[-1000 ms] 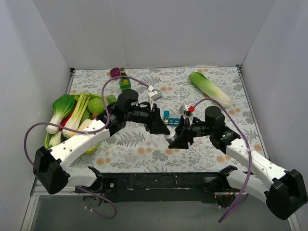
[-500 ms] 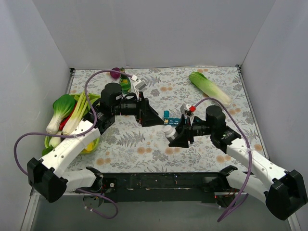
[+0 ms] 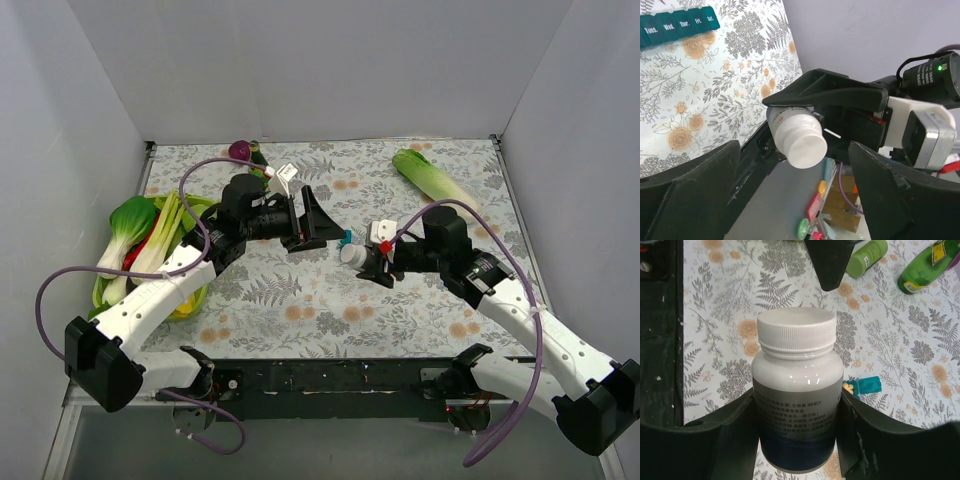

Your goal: Sort the pills into containers

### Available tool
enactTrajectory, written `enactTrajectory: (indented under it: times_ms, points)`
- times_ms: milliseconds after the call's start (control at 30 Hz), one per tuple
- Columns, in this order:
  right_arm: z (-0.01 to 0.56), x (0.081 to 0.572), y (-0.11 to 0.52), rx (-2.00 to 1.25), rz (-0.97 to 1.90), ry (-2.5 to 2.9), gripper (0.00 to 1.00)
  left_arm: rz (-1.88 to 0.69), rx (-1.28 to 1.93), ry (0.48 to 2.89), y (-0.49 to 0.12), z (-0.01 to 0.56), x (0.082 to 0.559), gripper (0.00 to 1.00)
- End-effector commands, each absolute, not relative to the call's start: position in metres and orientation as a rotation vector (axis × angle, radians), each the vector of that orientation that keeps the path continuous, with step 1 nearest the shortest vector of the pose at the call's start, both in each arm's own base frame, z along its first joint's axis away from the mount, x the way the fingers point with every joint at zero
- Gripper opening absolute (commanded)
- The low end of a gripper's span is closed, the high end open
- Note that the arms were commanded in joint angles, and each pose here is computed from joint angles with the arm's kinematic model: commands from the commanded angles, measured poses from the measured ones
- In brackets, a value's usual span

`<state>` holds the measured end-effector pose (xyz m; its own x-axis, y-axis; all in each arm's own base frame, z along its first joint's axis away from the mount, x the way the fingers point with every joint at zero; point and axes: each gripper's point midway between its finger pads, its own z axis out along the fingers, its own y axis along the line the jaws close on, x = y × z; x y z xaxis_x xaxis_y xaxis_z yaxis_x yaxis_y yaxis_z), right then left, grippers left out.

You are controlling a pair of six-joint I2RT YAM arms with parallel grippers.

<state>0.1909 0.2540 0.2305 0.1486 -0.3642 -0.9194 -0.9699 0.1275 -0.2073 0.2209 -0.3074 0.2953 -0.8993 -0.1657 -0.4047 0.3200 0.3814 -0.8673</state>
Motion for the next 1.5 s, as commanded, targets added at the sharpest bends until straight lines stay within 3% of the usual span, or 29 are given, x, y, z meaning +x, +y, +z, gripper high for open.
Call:
enactTrajectory:
  times_ms: [0,333,633,767,900,1267,1367,1467]
  points:
    - [0.238,0.203,0.25,-1.471,0.617,1.335,0.01,-1.537,0.022,2.224,-0.316,0.302,0.227,0.87]
    - [0.23,0.202,0.252,-1.455,0.649,1.379,0.01,-1.435,0.006,2.337,-0.335,0.28,0.224,0.7]
    - [0.226,0.201,0.253,-1.443,0.674,1.404,0.01,-1.451,0.071,2.362,-0.345,0.276,0.217,0.44]
    - [0.225,0.196,0.256,-1.432,0.726,1.427,0.01,-1.468,0.184,2.357,-0.346,0.274,0.209,0.33]
    - [0.224,0.182,0.261,-1.424,0.851,1.447,0.01,-1.447,0.499,2.239,-0.342,0.276,0.197,0.26]
    - [0.23,0.146,0.272,-1.304,1.276,1.517,0.01,-1.435,1.033,1.858,-0.333,0.29,0.167,0.3]
    - [0.23,0.143,0.271,-1.254,1.364,1.541,0.01,-1.434,1.02,1.841,-0.331,0.291,0.173,0.39]
    - [0.227,0.145,0.269,-1.247,1.343,1.543,0.01,-1.415,0.842,1.885,-0.322,0.299,0.198,0.64]
